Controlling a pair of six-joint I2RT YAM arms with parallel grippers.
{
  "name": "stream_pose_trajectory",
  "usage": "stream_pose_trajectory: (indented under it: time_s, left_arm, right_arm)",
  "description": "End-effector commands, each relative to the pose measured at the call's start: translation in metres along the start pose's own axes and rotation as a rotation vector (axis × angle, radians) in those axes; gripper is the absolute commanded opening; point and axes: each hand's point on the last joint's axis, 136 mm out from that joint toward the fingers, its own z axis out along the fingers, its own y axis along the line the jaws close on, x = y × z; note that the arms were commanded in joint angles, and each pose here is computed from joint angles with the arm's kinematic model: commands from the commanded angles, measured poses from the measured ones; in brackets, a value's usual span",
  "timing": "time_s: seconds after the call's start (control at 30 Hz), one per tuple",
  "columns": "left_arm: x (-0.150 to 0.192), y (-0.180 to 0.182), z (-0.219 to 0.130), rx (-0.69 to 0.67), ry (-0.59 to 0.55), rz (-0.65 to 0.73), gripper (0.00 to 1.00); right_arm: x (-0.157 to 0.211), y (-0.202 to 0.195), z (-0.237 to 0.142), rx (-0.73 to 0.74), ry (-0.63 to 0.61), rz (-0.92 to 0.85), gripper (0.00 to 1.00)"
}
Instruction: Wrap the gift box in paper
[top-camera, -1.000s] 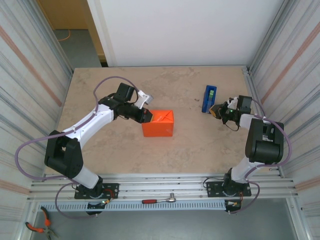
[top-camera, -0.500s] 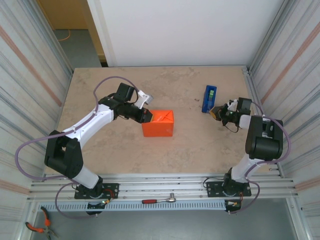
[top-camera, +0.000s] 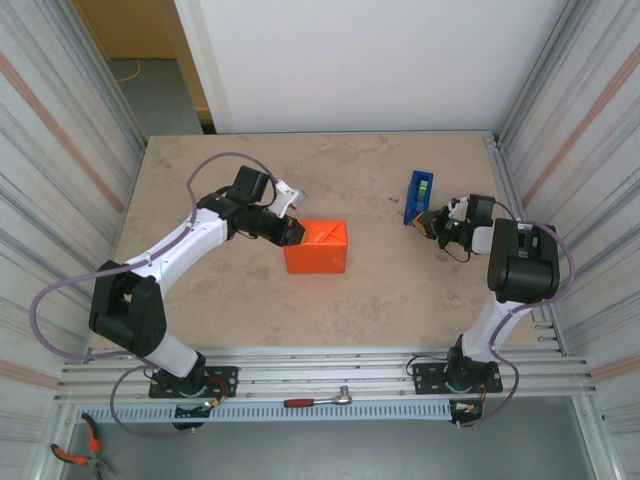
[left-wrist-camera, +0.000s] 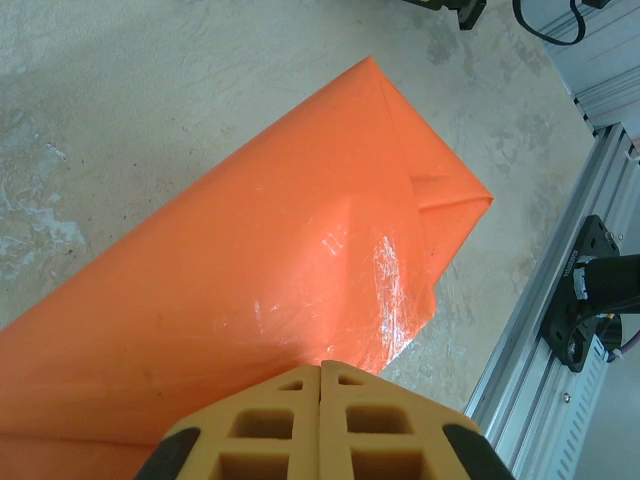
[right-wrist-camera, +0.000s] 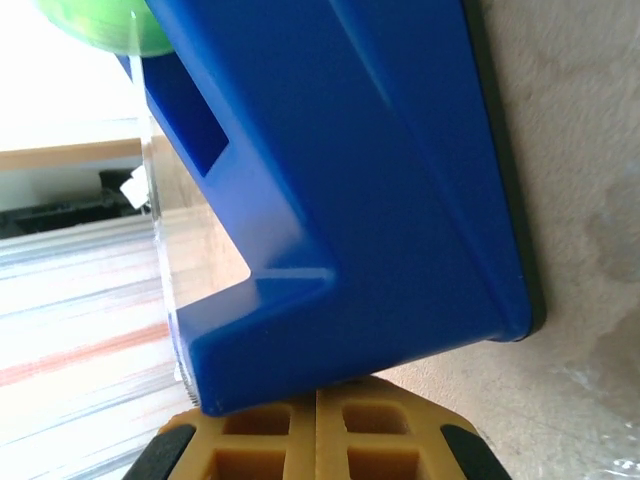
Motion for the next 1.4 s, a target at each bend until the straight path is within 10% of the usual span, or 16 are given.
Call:
stream_pose_trajectory:
  time_s: [0.0,1.37]
  left_arm:
    - [0.033,0.007,0.017,-0.01,0.116,-0.056,0.0]
    - [0.035,0.007,0.017,-0.013,0.12,-0.056,0.0]
  right_arm:
    - [0.013,-0.016,0.008,0.049,0.045,0.073,0.0]
    - [0.213,0.2,-0.018,-0.095,0.186,-0.325,0.0]
